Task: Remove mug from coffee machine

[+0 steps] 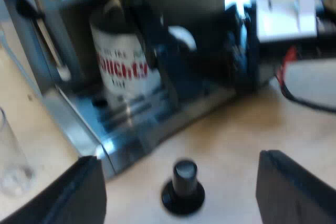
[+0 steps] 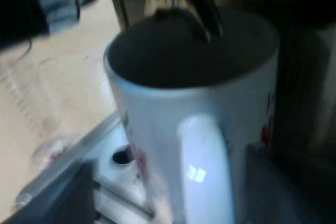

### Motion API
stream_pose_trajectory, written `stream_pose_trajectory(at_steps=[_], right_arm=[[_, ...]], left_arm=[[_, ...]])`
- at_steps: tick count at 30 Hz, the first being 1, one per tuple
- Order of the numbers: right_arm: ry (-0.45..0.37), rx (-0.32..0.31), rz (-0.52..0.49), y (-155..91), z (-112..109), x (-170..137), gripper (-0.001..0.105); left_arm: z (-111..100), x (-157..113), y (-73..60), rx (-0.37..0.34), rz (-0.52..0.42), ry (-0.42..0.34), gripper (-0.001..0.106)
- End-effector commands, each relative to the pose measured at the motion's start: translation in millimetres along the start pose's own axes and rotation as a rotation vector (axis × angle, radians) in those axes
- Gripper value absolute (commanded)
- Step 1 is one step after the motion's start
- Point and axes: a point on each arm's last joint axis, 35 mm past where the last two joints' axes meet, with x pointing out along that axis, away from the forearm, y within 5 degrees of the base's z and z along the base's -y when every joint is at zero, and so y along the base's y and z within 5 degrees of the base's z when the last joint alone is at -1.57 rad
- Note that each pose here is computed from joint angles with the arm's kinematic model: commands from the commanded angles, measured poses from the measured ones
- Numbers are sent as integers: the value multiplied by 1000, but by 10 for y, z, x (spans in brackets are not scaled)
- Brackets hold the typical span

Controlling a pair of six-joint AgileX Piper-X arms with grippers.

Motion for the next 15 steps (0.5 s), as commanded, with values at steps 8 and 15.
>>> stream_pose_trajectory(at_steps=[8, 15], right_arm=[[-27, 2, 9, -5, 60, 103, 60], [-27, 2, 9, -5, 60, 103, 52]], left_arm=[[-35, 2, 4, -10, 10, 32, 62], [-35, 2, 4, -10, 10, 32, 62]])
